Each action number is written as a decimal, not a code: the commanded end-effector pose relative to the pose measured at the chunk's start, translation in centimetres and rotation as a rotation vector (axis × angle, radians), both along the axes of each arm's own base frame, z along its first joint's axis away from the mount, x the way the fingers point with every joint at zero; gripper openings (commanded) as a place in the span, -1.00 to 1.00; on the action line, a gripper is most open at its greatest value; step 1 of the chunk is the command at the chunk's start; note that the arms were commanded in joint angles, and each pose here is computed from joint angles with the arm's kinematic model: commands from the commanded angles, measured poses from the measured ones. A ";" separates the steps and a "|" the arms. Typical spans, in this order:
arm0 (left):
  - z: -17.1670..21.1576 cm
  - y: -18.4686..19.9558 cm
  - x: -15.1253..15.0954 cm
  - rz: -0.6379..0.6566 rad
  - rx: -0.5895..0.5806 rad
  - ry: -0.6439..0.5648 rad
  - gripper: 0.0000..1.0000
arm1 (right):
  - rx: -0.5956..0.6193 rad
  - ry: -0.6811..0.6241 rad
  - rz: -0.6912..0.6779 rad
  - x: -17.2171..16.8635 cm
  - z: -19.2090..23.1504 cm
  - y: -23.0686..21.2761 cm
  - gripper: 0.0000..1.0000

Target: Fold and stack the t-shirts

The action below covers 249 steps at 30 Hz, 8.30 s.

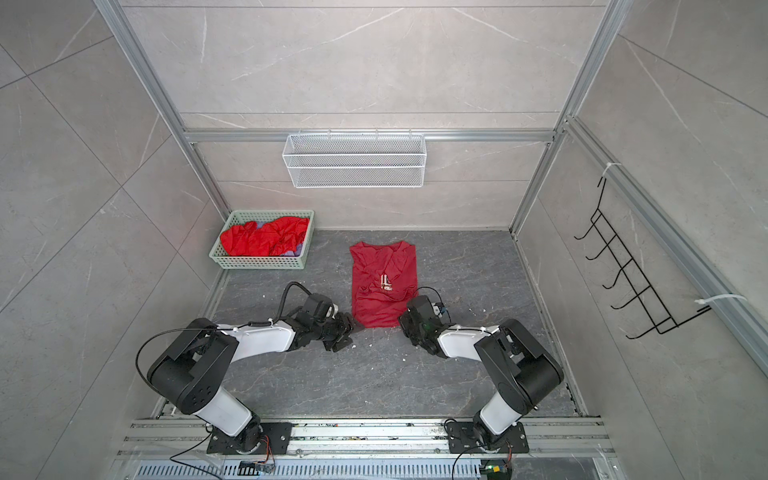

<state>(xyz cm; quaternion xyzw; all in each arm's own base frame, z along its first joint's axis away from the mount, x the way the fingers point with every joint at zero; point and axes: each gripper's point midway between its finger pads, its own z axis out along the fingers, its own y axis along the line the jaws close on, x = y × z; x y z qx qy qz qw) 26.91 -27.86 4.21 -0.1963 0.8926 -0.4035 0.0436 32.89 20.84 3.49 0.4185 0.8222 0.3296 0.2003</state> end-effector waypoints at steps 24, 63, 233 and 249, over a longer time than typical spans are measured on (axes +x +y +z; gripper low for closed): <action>-0.6 0.1 -5.0 -0.029 -0.005 0.039 -1.00 | -0.242 0.037 0.352 -8.1 2.7 -1.1 -0.91; 11.4 -2.3 6.8 -0.181 -0.014 -0.231 -1.00 | -0.290 -0.251 0.430 0.3 10.7 4.2 -0.76; 19.1 14.0 9.4 0.217 0.505 -0.655 0.83 | -0.352 -0.195 -0.159 -3.3 16.6 -30.0 0.60; 17.1 20.0 11.4 0.269 0.682 -0.610 0.93 | -0.773 -0.285 0.354 1.5 15.8 -12.4 0.95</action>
